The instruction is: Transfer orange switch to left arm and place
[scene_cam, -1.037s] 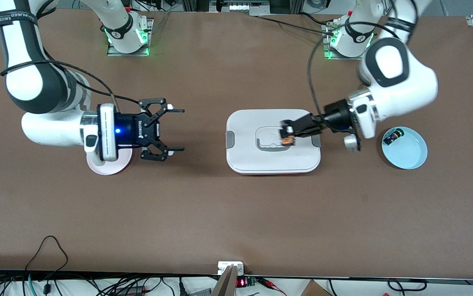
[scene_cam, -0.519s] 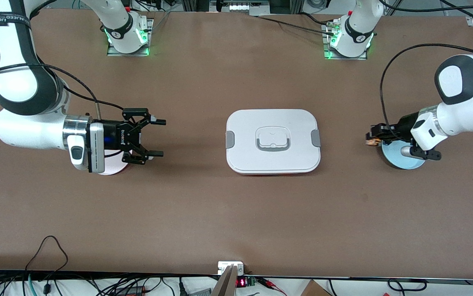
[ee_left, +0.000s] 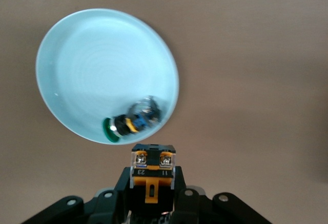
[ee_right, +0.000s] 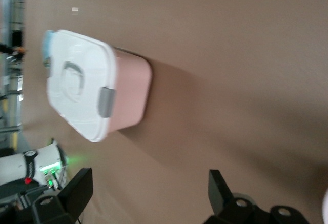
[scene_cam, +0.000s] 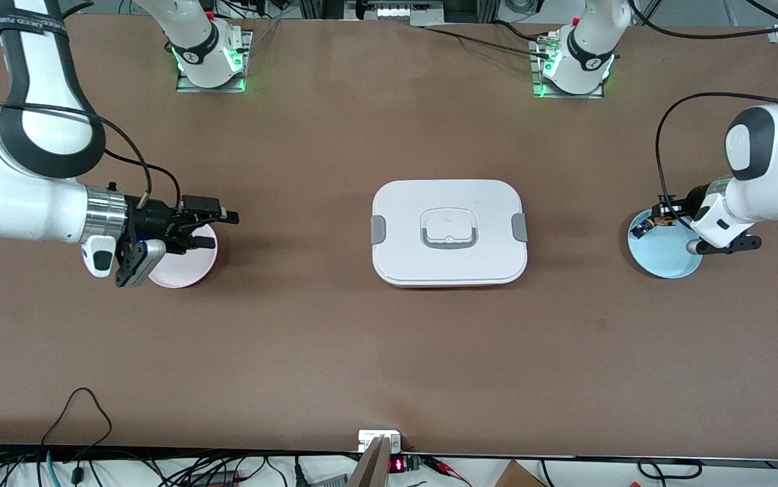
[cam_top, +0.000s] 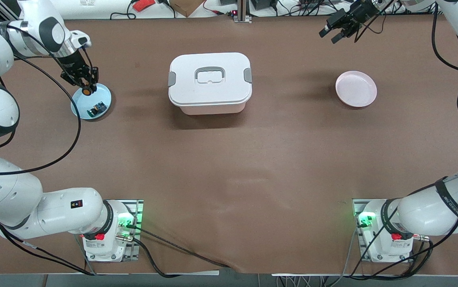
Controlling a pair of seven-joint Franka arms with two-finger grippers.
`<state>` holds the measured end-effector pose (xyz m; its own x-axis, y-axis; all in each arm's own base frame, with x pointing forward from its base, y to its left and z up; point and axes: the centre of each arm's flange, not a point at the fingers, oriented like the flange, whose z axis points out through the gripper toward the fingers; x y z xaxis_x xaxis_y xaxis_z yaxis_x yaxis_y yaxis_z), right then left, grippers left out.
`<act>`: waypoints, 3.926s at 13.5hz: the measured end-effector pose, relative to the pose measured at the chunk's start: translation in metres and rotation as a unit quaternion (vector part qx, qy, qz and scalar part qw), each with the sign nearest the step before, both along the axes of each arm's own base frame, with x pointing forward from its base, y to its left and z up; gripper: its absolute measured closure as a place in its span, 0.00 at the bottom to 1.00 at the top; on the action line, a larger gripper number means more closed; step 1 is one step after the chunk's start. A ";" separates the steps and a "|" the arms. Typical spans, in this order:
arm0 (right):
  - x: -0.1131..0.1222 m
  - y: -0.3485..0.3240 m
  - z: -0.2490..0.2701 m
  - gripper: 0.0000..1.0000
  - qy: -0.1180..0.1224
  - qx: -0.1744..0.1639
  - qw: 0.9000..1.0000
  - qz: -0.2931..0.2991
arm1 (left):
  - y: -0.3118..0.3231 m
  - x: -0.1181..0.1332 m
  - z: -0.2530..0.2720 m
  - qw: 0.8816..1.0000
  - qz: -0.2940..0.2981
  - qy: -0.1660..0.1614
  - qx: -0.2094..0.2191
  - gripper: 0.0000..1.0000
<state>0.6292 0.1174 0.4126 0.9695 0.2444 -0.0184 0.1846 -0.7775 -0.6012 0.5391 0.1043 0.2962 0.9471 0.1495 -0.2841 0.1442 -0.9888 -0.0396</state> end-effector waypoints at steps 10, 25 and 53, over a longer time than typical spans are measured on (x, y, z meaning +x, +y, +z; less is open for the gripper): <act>-0.020 -0.052 0.070 0.00 0.040 -0.329 0.943 -0.001 | 0.064 0.003 -0.110 0.998 -0.004 -0.049 0.046 0.65; -0.038 -0.153 0.129 0.00 0.000 -0.340 0.934 -0.107 | 0.076 0.007 -0.104 0.996 -0.038 -0.052 0.068 0.00; -0.044 -0.151 0.137 0.00 -0.020 -0.335 0.935 -0.112 | -0.126 -0.002 0.308 0.989 -0.037 -0.144 0.005 0.00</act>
<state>0.5847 -0.0336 0.5493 0.9982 -0.0175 -0.0577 -0.0153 -0.9991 0.0395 0.5369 -0.0217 0.6045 0.9970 0.0777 -0.0003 0.0777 -0.9968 -0.0175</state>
